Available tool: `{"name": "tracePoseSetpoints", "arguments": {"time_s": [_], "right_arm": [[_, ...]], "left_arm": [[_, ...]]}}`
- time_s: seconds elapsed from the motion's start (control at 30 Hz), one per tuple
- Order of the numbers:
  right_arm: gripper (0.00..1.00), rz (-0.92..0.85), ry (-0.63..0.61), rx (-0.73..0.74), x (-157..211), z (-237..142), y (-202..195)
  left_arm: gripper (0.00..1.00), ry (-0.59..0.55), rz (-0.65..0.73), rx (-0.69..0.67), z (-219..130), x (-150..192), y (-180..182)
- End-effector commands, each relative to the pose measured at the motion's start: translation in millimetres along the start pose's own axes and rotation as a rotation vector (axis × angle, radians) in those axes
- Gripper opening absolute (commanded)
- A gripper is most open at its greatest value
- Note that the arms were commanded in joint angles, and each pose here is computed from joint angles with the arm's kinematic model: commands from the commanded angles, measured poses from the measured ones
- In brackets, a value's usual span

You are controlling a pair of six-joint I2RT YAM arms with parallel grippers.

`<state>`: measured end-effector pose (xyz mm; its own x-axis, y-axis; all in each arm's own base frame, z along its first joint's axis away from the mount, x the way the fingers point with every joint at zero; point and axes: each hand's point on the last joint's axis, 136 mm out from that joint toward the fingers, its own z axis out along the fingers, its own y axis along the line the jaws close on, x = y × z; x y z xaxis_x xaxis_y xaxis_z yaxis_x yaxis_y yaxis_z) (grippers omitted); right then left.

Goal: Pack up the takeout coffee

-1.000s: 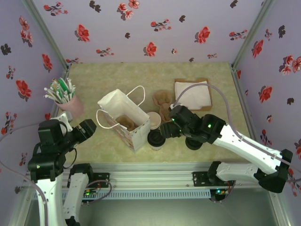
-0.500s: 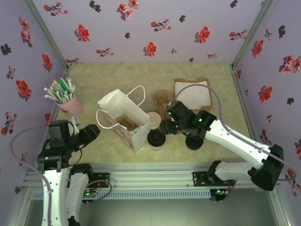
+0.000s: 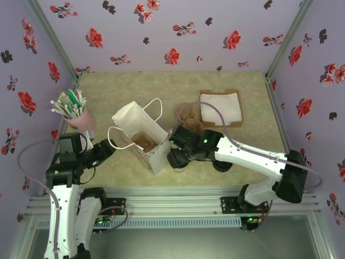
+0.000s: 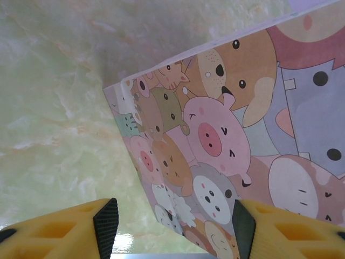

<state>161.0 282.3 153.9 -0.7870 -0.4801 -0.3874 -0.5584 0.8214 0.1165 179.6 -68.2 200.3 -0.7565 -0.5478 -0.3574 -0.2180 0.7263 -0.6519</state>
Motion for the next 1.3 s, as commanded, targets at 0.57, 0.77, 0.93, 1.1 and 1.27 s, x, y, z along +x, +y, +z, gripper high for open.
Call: {"name": "tracePoseSetpoints", "arguments": {"time_s": [0.57, 0.77, 0.93, 1.1, 1.27], "right_arm": [[0.83, -0.009, 0.029, 0.066, -1, 17, -1], [0.79, -0.002, 0.036, 0.092, 0, 19, -5], [0.76, 0.009, 0.039, 0.124, 1, 16, -11], [0.75, 0.030, 0.050, 0.169, 7, 10, -21], [0.73, 0.077, 0.049, 0.215, 16, 1, -34]], "left_arm": [[0.60, 0.009, 0.005, 0.031, 3, 0, -5], [0.60, 0.008, 0.007, 0.031, 3, 0, -5], [0.60, 0.009, 0.007, 0.031, 3, 0, -5], [0.60, 0.008, 0.008, 0.032, 2, 0, -5], [0.60, 0.008, 0.007, 0.032, 2, 0, -5]]}}
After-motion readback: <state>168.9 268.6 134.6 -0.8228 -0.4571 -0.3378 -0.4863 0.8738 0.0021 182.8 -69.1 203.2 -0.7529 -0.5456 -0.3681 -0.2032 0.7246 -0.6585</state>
